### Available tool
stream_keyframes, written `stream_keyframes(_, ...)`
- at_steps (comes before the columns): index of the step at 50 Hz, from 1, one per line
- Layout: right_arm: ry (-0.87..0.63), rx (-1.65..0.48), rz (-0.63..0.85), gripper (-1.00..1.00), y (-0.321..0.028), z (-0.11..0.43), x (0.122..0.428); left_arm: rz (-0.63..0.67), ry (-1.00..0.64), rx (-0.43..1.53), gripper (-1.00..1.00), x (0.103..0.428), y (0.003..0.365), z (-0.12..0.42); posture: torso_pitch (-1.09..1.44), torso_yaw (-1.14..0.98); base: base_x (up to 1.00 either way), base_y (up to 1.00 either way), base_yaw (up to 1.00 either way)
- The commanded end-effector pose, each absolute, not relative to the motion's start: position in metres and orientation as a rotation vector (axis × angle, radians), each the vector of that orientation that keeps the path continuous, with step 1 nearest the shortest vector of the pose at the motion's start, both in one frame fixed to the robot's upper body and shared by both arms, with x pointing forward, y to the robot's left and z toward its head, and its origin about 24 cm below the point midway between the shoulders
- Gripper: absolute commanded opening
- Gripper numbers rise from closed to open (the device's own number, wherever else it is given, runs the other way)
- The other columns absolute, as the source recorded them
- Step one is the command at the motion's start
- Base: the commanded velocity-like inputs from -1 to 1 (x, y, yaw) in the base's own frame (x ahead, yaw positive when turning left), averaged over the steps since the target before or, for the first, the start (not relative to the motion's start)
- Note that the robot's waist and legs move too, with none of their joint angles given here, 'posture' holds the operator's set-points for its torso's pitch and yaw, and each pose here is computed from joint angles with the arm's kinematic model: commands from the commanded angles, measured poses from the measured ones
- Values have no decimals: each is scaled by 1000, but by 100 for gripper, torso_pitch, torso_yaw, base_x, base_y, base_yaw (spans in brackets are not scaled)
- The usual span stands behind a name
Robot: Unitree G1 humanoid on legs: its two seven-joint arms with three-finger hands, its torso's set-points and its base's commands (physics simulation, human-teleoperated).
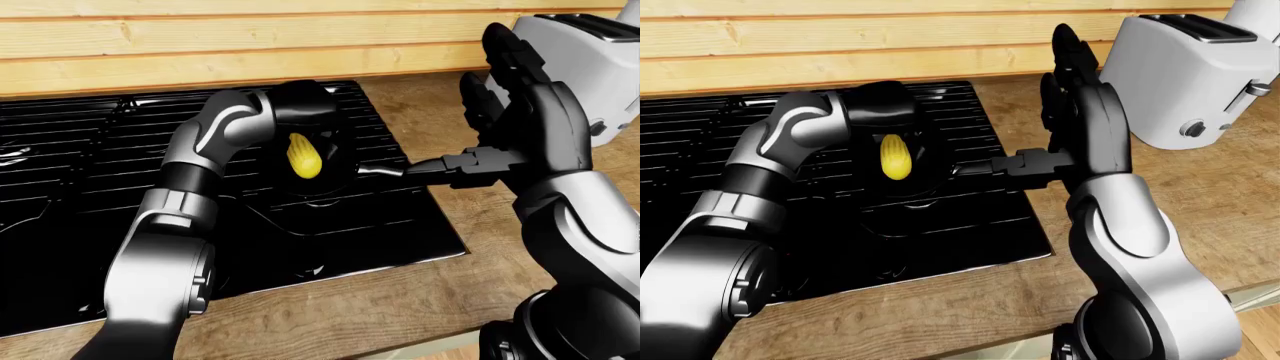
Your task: Pick the corn from the plate and place it in the pan.
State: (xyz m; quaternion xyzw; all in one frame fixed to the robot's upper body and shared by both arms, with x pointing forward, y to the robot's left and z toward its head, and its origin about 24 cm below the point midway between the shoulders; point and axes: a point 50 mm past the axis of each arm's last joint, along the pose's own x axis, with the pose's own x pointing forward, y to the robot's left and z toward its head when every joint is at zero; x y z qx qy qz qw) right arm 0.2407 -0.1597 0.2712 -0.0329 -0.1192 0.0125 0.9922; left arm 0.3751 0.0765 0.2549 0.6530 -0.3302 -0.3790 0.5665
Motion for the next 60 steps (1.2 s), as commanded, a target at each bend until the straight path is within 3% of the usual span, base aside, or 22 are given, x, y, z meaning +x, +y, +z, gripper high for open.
stream_keyframes(1,-310,-66,19,100,-160,282,237,-818,-863,1533,-93,372,76,278,0,0,0,0,0)
stream_keyframes(9,-313,-65,19,100,-160,282,236,-819,-855,1537,-91,372,75,278,0,0,0,0,0)
stream_keyframes(18,-312,-65,17,100,-161,282,235,-826,-847,1541,-25,372,75,277,0,0,0,0,0)
stream_keyframes(31,-310,-66,19,100,-160,281,236,-819,-856,1532,-6,371,74,286,0,0,0,0,0)
stream_keyframes(36,-311,-66,19,100,-160,281,236,-797,-879,1522,35,371,72,295,0,0,0,0,0)
stream_keyframes(49,-308,-66,21,100,-159,280,236,-764,-899,1516,47,369,71,315,0,0,0,0,0)
stream_keyframes(52,-307,-67,22,100,-159,280,237,-756,-897,1509,68,368,73,323,0,0,0,0,0)
stream_keyframes(54,-307,-66,21,100,-159,280,236,-758,-890,1502,100,368,73,325,0,0,0,0,0)
stream_keyframes(60,-311,-66,21,100,-159,282,236,-751,-869,1432,100,363,77,342,0,0,0,0,0)
